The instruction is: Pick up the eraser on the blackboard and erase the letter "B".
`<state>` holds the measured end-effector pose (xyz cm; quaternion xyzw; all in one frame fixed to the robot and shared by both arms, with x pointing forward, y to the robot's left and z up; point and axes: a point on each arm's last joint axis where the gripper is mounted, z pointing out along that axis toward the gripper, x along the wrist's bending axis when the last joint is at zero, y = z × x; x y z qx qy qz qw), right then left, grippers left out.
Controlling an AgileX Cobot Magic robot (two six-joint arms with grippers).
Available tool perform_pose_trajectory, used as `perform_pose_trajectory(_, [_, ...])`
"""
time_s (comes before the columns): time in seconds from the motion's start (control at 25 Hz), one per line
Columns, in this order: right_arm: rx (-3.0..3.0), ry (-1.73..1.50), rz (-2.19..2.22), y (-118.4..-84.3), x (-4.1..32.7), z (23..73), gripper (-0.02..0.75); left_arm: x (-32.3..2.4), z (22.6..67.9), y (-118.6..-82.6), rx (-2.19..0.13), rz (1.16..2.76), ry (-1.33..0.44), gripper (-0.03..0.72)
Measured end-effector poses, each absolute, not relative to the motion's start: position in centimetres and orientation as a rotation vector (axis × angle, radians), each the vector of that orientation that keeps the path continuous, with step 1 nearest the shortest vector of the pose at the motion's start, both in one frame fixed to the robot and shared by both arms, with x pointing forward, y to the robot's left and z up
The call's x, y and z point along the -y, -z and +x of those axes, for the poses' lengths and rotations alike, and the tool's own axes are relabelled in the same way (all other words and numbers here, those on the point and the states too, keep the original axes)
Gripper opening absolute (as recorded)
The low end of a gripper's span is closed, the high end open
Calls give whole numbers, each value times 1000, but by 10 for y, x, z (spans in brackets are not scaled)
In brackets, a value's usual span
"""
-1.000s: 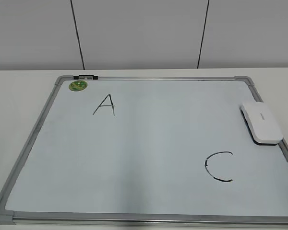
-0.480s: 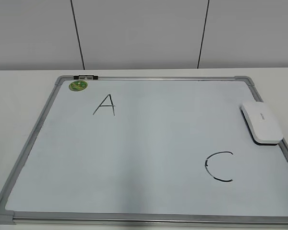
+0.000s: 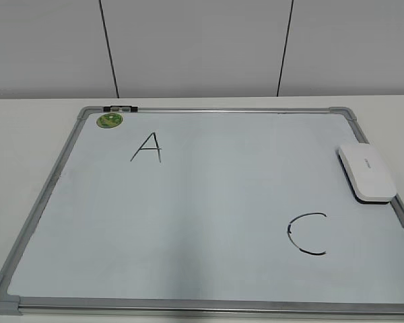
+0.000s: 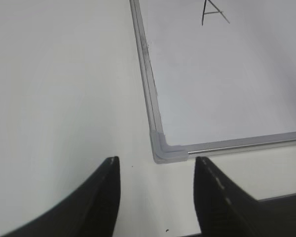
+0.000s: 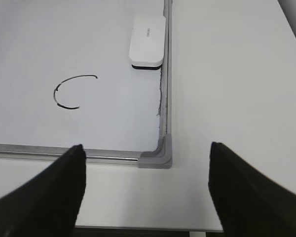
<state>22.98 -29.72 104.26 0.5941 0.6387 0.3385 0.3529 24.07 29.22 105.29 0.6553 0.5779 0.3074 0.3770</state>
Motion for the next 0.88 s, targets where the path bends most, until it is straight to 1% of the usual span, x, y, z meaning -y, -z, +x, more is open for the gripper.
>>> perform_pose_trajectory(0.12, [-1651, -877, 1536, -1043, 297, 229, 573, -293, 233, -1053, -1445, 1644, -819, 342])
perform_pose_trajectory(0.32, [-1651, -877, 1536, -1043, 297, 229, 573, -293, 232, -1053, -1443, 1642, -823, 319])
perform_pose_trajectory(0.68, [-1650, -878, 1537, -1043, 297, 229, 573, -293, 232, -1053, -1443, 1642, -823, 316])
perform_pose_trajectory(0.88, [-1650, -878, 1537, -1043, 297, 229, 573, -293, 232, -1053, -1443, 1642, -823, 302])
